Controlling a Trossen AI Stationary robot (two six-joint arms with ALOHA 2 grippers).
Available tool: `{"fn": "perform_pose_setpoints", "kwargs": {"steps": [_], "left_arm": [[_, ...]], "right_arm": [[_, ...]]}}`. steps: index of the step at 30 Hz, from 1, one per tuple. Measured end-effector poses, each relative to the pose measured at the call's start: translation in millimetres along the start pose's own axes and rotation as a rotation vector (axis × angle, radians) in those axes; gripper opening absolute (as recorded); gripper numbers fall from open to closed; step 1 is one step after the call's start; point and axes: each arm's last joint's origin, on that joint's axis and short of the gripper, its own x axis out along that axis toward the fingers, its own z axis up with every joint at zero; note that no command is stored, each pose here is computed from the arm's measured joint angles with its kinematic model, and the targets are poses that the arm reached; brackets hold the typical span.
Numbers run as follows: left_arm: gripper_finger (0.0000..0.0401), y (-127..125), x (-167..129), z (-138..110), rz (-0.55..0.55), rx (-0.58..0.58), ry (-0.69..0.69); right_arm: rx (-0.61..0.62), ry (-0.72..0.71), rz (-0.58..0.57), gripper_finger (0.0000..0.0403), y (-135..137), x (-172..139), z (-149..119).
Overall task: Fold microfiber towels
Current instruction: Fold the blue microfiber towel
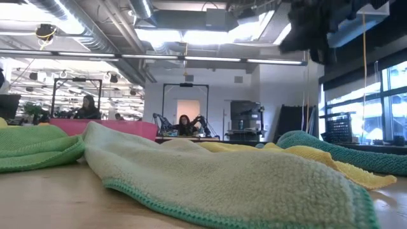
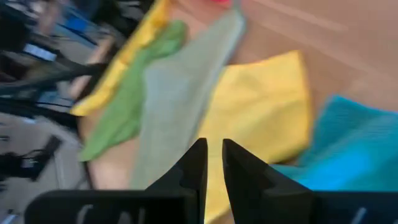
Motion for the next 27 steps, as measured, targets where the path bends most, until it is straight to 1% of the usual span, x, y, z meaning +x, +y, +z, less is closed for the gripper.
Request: {"fn": "perform_pose_setpoints", "kwargs": {"steps": [2,5,8,11,14,18,21,23,24,27], "left_arm": [[0.0,2,3,-3,-0.009,-0.03,-0.013],[0.0,5,6,-7,0.012,-0.025,-0.014],[0.0,11,8,-10,0.099,-0.022,-0.058],[0.0,15,9,-12,0.169,-0.021,-0.093],[0.0,14,10,-13,0.17,-0.048,-0.092],[0.0,16,9,-15,0.18,-0.138,-0.084],[0.0,16,9,-17,0.194,-0.18,-0.064],[0.0,16,9,-19,0.198,-0.184,-0.052],[0.0,16,9,-19,0.195,-0.185,-0.053],[0.0,13,9,-20,0.184,-0.185,-0.048]], "right_arm": [[0.005,0.063,-0.048,0.0053,-11,6,4],[-0.021,0.178,-0.101,0.0054,-26,19,10],[-0.073,0.284,-0.164,0.0055,-43,35,13],[-0.092,0.352,-0.186,0.0074,-58,50,17],[-0.093,0.365,-0.226,0.0107,-70,58,22],[-0.139,0.317,-0.312,0.0157,-80,59,29],[-0.175,0.262,-0.312,0.0188,-86,59,38],[-0.166,0.223,-0.322,0.0199,-91,62,46],[-0.161,0.227,-0.338,0.0201,-97,65,48],[-0.126,0.326,-0.341,0.0199,-118,78,47]]}}
